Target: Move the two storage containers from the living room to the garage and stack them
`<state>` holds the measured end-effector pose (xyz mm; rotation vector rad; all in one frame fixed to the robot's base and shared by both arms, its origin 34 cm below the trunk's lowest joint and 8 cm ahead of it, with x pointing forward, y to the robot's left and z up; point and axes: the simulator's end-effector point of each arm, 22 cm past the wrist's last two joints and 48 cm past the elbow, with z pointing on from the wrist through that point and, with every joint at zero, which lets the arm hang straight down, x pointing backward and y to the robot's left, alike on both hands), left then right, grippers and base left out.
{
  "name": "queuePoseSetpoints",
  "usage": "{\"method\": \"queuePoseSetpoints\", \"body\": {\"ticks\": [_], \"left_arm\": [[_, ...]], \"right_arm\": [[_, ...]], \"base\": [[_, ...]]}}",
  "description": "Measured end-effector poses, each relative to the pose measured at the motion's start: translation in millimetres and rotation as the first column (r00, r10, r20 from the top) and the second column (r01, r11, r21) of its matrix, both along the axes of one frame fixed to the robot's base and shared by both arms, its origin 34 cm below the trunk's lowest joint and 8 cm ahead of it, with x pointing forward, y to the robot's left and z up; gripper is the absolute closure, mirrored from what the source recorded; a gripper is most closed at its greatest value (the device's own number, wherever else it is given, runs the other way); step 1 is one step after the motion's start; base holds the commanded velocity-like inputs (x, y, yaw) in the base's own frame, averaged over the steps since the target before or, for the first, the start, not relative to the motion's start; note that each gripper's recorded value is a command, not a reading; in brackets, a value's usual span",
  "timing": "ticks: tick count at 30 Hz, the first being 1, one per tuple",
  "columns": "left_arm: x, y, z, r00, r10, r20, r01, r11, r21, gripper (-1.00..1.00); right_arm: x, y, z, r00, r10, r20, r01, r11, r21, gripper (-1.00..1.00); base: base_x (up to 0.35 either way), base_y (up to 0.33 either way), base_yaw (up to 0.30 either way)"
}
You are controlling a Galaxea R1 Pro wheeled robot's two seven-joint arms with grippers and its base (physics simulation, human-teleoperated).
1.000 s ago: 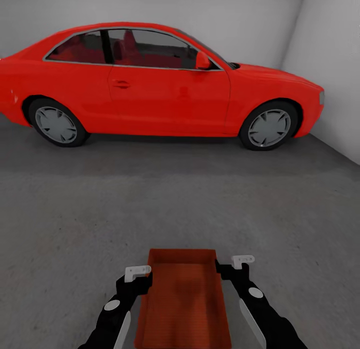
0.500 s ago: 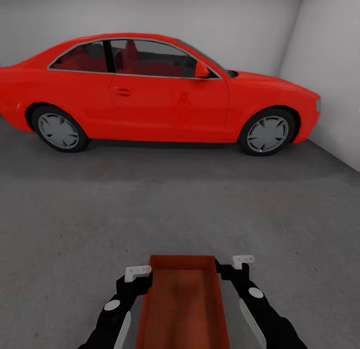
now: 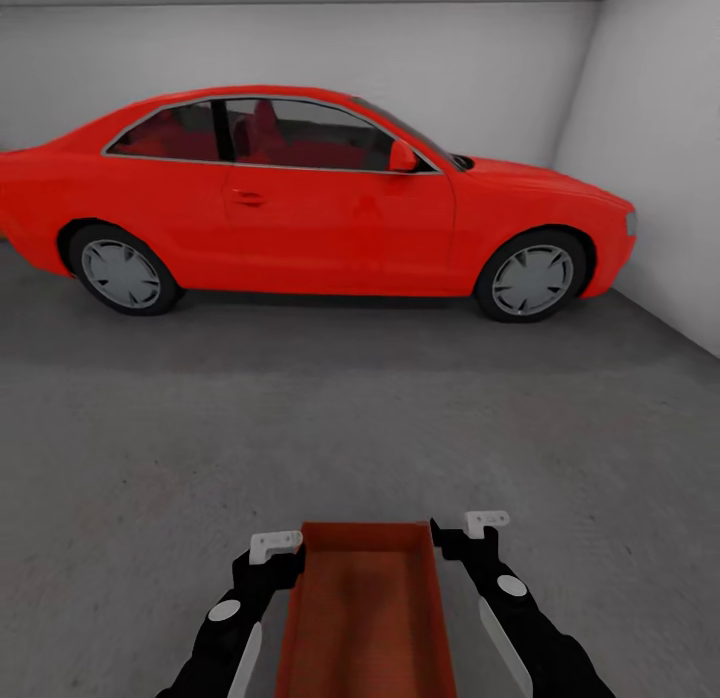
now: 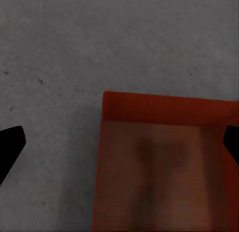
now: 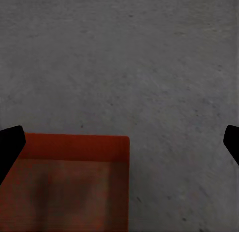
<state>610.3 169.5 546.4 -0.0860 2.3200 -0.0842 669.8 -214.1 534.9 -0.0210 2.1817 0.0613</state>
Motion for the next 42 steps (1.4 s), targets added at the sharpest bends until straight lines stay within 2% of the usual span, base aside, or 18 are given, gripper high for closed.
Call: {"method": "queuePoseSetpoints", "body": {"ticks": [31, 37, 42], "left_arm": [[15, 0, 82, 0.999, 0.000, 0.049, 0.000, 1.000, 0.000, -1.00], [16, 1, 84, 0.999, 0.002, 0.055, -0.002, 1.000, 0.000, -1.00], [16, 1, 85, 0.998, 0.002, 0.055, -0.002, 1.000, 0.000, -1.00]], "right_arm": [[15, 0, 85, 0.999, -0.001, 0.046, 0.001, 1.000, 0.001, -1.00], [15, 0, 86, 0.999, -0.001, 0.046, 0.001, 1.000, 0.001, -1.00], [12, 0, 81, 1.000, 0.001, 0.020, -0.001, 1.000, -0.002, -1.00]], "base": [[0.000, 0.000, 0.000], [0.000, 0.000, 0.000], [0.000, 0.000, 0.000]]}}
